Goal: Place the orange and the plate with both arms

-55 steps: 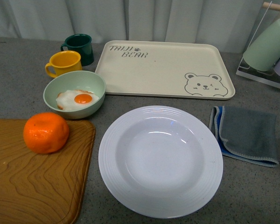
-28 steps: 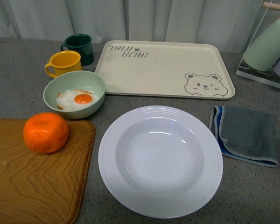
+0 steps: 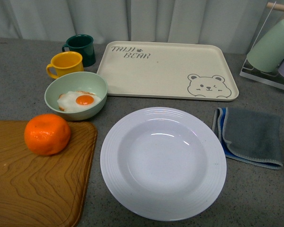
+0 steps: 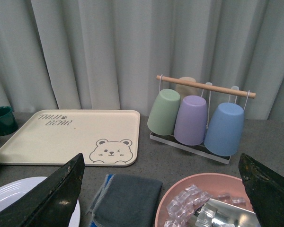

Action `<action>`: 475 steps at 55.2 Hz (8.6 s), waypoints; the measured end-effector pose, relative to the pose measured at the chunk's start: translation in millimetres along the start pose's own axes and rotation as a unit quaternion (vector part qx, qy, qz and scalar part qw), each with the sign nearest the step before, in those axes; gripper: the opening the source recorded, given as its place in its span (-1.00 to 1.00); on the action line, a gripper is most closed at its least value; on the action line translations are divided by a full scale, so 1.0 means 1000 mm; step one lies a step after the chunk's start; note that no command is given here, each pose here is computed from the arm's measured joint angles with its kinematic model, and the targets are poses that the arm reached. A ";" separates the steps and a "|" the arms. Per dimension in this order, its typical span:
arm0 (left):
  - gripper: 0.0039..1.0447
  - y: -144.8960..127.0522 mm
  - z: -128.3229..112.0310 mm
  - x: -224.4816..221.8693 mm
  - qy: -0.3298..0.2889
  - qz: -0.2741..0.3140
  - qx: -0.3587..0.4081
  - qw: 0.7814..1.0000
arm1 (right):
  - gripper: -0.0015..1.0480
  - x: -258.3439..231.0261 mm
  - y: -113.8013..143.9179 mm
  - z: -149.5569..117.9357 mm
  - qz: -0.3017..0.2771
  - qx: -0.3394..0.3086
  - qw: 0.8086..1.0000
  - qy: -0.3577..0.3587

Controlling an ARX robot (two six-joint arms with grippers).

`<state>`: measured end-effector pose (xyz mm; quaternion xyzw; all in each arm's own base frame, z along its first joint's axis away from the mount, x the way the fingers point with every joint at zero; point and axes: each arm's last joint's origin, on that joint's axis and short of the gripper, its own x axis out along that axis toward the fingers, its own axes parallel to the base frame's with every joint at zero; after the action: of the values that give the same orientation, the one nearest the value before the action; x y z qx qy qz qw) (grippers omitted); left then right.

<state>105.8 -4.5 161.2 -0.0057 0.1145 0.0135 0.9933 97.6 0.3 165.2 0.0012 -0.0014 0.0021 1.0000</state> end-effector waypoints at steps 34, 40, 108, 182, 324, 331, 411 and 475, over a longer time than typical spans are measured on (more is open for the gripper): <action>0.88 -0.044 -0.008 0.167 0.277 -0.074 -0.015 0.958 | 0.82 0.000 0.000 0.000 0.000 0.000 1.000 0.000; 0.88 -0.046 -0.014 0.183 0.309 -0.075 -0.012 0.948 | 0.82 0.000 0.000 0.000 0.000 0.000 1.000 0.000; 0.10 -0.185 -0.018 0.181 0.346 -0.216 0.009 0.913 | 0.82 0.000 0.000 0.000 0.000 0.000 1.000 0.000; 0.20 -0.115 0.001 0.151 -0.043 -0.024 0.003 0.999 | 0.82 0.000 0.000 0.000 0.000 0.000 1.000 0.000; 0.53 0.004 0.006 -0.011 -0.123 -0.015 0.002 0.992 | 0.82 0.065 0.026 -0.016 0.086 0.050 0.940 0.327; 0.90 0.004 0.006 -0.011 -0.123 -0.015 0.002 0.992 | 0.82 0.090 0.035 -0.033 0.086 0.090 0.894 0.430; 0.88 0.004 0.006 -0.011 -0.123 -0.015 0.003 0.992 | -0.31 0.214 0.113 -0.117 0.036 0.127 0.770 0.625; 0.88 0.004 0.006 -0.011 -0.123 -0.015 0.003 0.992 | -0.98 0.286 0.046 -0.061 0.179 0.460 0.784 0.376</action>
<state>96.7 -0.2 169.9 -0.0026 -0.0087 -0.0012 1.0000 383.7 47.7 104.7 0.4603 0.3758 0.1813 0.7836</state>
